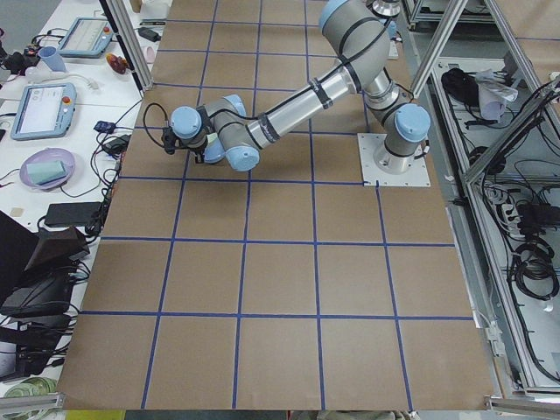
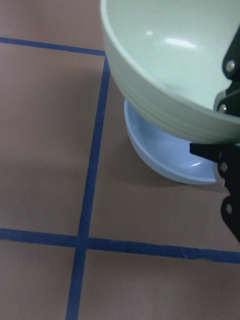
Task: Stack green bowl on blue bowl
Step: 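Lower the green bowl into the blue bowl with the left gripper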
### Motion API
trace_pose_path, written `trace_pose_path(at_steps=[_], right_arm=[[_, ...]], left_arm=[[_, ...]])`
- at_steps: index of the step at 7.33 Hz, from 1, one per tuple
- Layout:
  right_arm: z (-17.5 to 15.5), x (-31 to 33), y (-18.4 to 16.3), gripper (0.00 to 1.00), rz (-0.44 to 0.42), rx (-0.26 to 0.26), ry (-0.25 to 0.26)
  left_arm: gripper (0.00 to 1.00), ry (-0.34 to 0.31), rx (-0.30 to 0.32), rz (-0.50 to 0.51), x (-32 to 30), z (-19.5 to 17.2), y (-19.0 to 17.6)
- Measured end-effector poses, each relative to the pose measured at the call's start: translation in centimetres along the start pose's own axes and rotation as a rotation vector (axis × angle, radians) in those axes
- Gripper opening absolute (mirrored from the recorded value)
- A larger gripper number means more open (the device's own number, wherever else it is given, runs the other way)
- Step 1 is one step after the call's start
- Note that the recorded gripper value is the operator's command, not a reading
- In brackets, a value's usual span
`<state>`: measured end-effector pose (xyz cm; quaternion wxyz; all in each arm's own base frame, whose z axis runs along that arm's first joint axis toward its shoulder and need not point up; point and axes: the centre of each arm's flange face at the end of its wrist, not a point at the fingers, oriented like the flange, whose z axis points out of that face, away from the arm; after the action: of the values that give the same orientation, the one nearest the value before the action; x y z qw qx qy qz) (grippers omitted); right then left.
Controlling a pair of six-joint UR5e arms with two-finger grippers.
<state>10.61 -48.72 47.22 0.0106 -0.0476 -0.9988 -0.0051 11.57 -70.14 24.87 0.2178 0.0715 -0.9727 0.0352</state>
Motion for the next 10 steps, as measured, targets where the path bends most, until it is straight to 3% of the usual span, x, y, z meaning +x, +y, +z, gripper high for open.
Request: trace_pose_path(at_steps=[7,9,10], right_arm=[[0.0,0.0,0.0,1.00,0.000,0.000,0.000],[0.0,0.0,0.0,1.00,0.000,0.000,0.000],[0.0,0.0,0.0,1.00,0.000,0.000,0.000]], left_arm=[[0.06,0.029,-0.025,-0.008,-0.1,1.6,1.1],[0.28,0.029,-0.028,-0.008,-0.1,1.7,1.3],[0.52,0.029,-0.032,-0.010,-0.2,1.8,1.4]])
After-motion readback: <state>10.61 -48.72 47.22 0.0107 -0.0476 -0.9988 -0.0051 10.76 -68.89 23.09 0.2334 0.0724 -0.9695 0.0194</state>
